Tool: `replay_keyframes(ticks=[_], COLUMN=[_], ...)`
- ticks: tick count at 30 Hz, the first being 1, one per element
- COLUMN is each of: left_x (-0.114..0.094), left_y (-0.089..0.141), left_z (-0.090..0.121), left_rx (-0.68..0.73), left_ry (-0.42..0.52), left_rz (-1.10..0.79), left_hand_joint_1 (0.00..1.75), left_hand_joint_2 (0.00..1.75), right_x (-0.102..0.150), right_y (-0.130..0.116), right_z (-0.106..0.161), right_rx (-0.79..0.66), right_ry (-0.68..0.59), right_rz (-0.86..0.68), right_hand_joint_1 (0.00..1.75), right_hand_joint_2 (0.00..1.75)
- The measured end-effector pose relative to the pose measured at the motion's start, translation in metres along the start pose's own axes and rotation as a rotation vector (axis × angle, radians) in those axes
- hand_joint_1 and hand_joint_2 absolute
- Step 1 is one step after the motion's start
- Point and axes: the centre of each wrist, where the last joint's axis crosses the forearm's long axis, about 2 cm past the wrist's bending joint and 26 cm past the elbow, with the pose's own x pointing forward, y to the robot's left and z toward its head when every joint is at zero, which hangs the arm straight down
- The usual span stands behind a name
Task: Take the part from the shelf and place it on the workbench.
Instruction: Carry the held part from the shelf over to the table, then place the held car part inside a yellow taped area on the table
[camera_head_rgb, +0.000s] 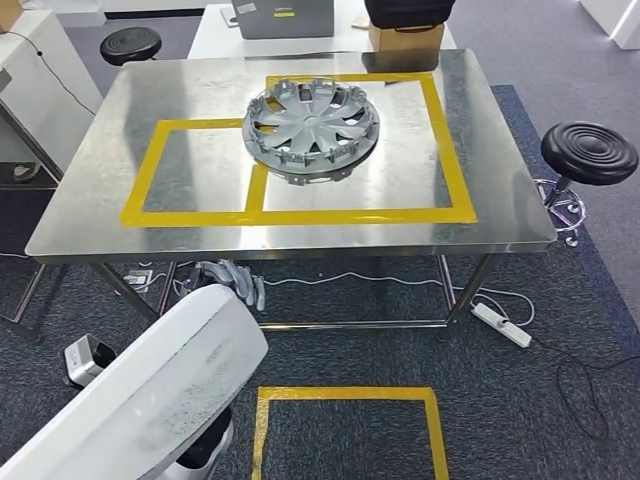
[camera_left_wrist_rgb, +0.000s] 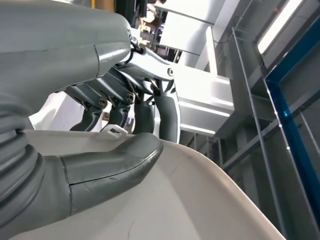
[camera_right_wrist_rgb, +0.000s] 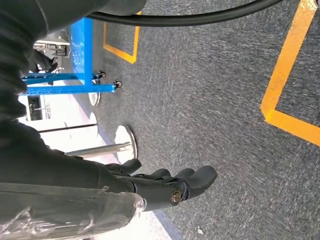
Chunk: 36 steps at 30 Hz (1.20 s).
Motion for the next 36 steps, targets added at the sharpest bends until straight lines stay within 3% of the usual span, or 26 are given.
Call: replay_keyframes(ticks=[14, 22, 30, 36], left_x=[-0.0017, -0.0020, -0.0015, -0.0001], left_y=[-0.0008, -0.0005, 0.0007, -0.0004], left_z=[0.0001, 0.0007, 0.0012, 0.0000], left_rx=[-0.001, 0.005, 0.011, -0.062], left_ry=[-0.011, -0.013, -0.019, 0.003], left_rz=[-0.038, -0.031, -0.030, -0.101], left_hand_joint_1=[1.55, 1.55, 1.55, 1.55], left_hand_joint_2=[1.75, 1.75, 1.75, 1.75], right_x=[0.0008, 0.0018, 0.0016, 0.0021], right_y=[0.0004, 0.0012, 0.0011, 0.0010], right_z=[0.0001, 0.0006, 0.0007, 0.0007], right_rx=[0.039, 0.027, 0.016, 0.026], right_ry=[0.024, 0.008, 0.011, 0.002], right_rz=[0.007, 0.091, 0.055, 0.055], right_hand_joint_1=[0.00, 0.00, 0.00, 0.00], right_hand_joint_2=[1.75, 1.75, 1.75, 1.75])
